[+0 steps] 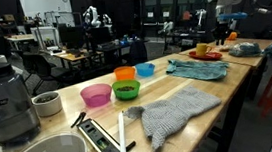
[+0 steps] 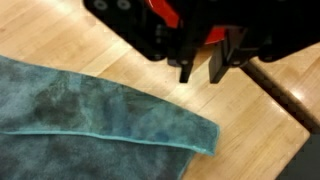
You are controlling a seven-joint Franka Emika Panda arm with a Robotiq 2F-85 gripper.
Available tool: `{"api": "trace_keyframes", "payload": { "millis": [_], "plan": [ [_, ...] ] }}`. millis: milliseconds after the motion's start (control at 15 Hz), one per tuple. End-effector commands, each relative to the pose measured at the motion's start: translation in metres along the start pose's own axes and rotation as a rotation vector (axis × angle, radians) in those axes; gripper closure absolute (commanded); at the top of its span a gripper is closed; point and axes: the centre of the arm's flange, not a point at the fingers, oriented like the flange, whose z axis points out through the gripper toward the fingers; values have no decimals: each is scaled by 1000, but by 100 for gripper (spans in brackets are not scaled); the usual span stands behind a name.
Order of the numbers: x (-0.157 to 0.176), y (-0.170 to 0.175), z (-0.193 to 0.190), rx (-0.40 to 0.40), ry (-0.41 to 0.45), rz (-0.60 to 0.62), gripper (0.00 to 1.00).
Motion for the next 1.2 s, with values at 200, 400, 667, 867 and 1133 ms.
{"api": "trace_keyframes", "payload": {
  "millis": [200, 400, 667, 867, 1133],
  "plan": [
    [-5, 2, 1, -1, -2, 2, 22],
    [-8, -4, 5, 4, -9, -8, 2],
    [-14, -17, 11, 16, -33, -29, 0],
    [-21, -35, 22, 21, -61, -58, 0],
    [-30, -67, 32, 12, -82, -113, 0]
  ]
}}
